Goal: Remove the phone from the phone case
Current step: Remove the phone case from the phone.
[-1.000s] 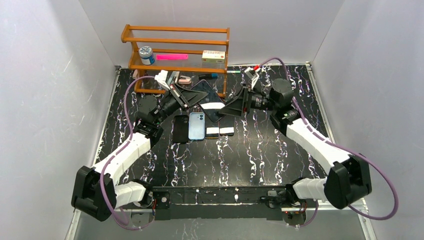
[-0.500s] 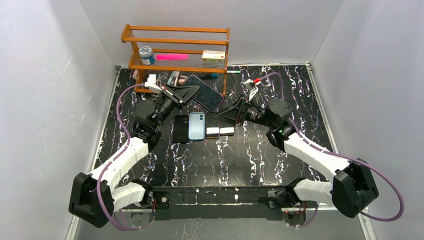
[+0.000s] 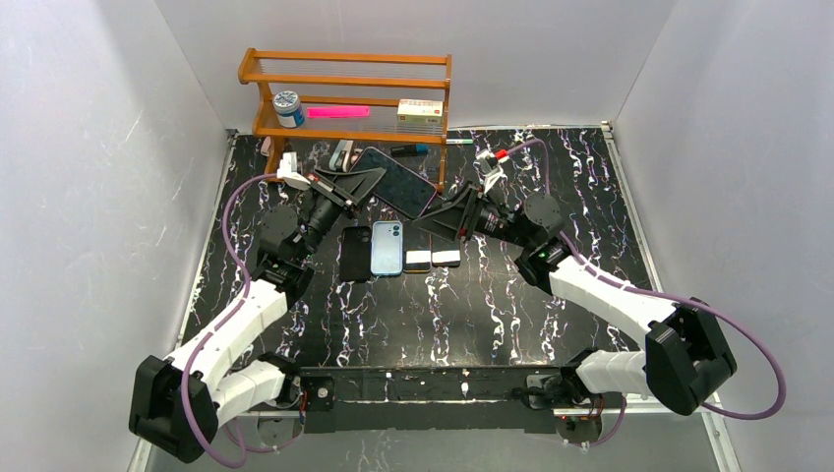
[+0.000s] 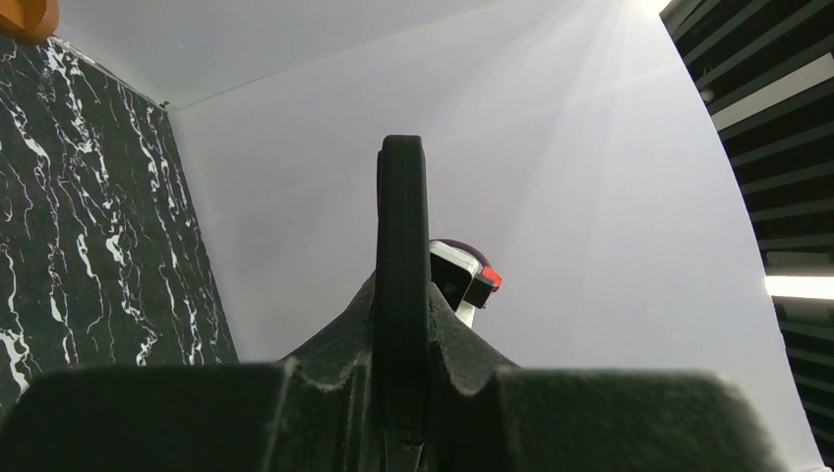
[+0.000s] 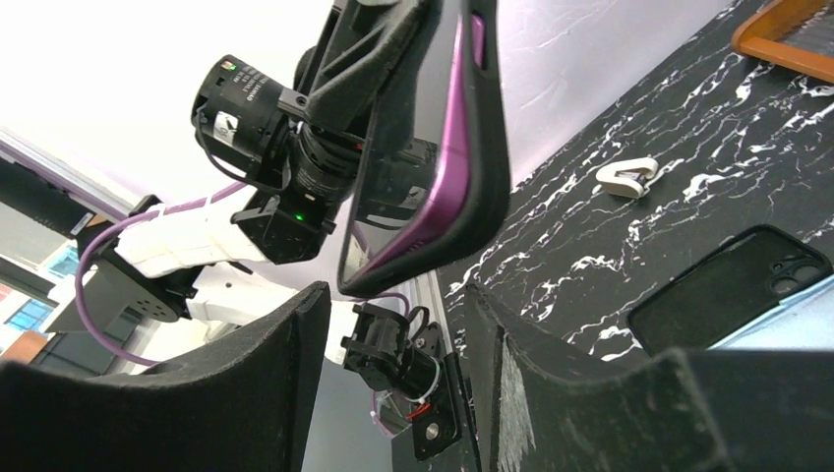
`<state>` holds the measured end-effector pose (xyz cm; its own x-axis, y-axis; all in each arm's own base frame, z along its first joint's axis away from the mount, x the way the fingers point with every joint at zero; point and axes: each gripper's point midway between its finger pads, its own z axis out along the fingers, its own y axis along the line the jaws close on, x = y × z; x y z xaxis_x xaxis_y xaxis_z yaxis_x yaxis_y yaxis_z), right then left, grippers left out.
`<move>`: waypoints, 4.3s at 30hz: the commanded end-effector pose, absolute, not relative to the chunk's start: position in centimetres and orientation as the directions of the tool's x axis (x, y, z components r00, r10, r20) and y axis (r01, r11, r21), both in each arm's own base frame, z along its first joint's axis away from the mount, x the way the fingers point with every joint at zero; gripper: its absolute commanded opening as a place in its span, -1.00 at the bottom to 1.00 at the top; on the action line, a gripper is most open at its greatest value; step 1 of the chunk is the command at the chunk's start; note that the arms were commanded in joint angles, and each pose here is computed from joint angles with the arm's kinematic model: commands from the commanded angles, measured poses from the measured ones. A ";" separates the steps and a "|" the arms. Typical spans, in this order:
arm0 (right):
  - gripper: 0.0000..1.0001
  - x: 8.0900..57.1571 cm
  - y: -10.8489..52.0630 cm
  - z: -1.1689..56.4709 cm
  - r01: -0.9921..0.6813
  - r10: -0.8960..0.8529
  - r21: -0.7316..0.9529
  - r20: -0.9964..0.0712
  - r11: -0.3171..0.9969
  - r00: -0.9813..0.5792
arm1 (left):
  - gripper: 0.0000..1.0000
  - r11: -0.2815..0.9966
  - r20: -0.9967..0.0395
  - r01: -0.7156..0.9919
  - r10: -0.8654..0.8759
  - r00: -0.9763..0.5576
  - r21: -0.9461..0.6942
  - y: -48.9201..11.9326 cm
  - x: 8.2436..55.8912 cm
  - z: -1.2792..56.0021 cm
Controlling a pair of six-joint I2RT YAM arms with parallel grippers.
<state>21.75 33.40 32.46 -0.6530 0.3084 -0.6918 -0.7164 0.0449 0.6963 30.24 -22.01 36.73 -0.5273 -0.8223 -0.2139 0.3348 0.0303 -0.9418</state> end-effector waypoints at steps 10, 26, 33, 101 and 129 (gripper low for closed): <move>-0.10 21.0 33.7 37.4 -0.804 0.374 0.593 -0.737 -0.039 -0.562 | -1.00 -0.048 -0.186 0.416 -0.843 -0.505 -0.908 -21.4 28.5 40.2; -0.84 20.0 34.8 34.3 -0.977 0.146 0.206 -0.966 -0.055 -0.212 | -1.00 -0.203 0.010 0.238 -0.780 -0.625 -0.950 -22.3 28.2 39.1; -0.84 21.5 34.7 32.9 -0.991 0.038 0.131 -0.990 -0.042 -0.132 | -1.00 -0.225 0.028 0.205 -0.735 -0.677 -0.953 -23.0 27.5 39.0; 0.14 24.8 30.7 34.7 -0.605 0.318 0.786 -0.610 0.127 -0.726 | -1.00 -0.122 -0.354 0.515 -0.593 -0.724 -0.848 -26.0 24.5 42.2; -0.97 24.2 31.7 38.0 -0.676 0.247 0.736 -0.659 0.019 -0.710 | -0.39 0.000 -0.467 0.535 -0.489 -0.737 -0.845 -28.5 24.3 38.4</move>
<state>23.06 31.97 34.57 -0.8088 0.1123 -0.5773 -0.5804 0.0067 0.8143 27.88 -27.59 36.25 -0.7312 -0.5459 -0.4090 0.4694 0.0325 -0.8824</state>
